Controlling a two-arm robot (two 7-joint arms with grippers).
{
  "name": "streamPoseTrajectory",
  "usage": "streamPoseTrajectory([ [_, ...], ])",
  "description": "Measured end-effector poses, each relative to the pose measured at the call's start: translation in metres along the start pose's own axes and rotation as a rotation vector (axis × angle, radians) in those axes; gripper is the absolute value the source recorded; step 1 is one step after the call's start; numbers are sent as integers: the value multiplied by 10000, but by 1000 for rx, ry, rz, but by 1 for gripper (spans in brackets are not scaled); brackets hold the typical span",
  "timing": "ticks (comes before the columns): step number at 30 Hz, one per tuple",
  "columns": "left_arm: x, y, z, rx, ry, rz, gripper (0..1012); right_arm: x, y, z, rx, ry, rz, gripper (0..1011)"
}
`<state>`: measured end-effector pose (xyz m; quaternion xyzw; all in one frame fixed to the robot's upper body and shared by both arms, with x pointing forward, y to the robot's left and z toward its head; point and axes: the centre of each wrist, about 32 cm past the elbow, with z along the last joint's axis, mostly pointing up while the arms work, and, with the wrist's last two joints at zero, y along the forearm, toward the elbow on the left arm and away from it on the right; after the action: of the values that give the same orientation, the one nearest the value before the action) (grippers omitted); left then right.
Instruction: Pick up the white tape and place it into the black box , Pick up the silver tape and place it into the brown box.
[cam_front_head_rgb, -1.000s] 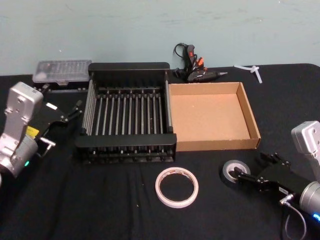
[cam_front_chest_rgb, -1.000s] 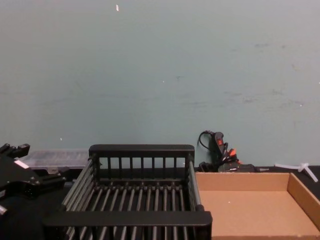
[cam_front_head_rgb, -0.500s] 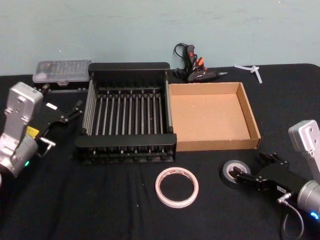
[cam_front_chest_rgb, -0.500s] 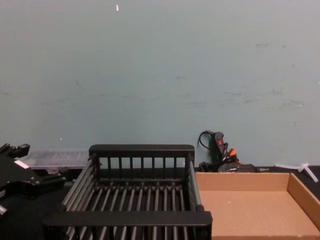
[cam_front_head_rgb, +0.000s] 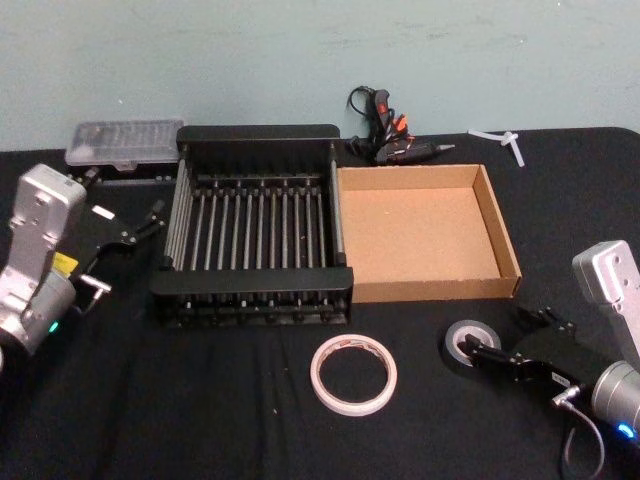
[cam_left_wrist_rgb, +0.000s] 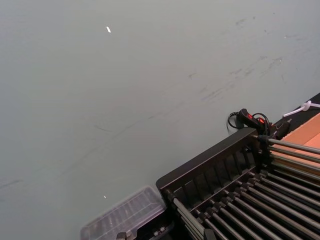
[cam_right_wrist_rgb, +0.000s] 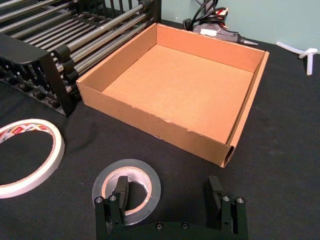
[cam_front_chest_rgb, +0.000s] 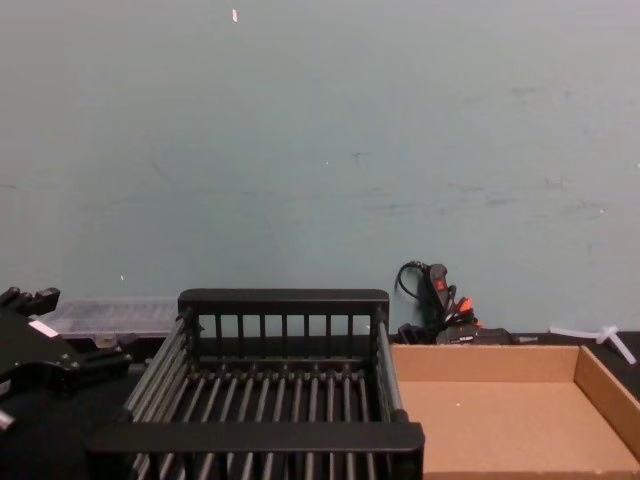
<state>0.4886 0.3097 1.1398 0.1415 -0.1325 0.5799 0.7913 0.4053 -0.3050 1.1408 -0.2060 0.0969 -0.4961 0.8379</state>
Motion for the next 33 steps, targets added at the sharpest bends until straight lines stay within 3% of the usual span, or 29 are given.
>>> streamPoseTrajectory([
  [12,0,0,0,0,0,0,1001,2,-2,-2,1,-1,0,969],
  [33,0,0,0,0,0,0,1001,0,-3,1,4,0,1,358],
])
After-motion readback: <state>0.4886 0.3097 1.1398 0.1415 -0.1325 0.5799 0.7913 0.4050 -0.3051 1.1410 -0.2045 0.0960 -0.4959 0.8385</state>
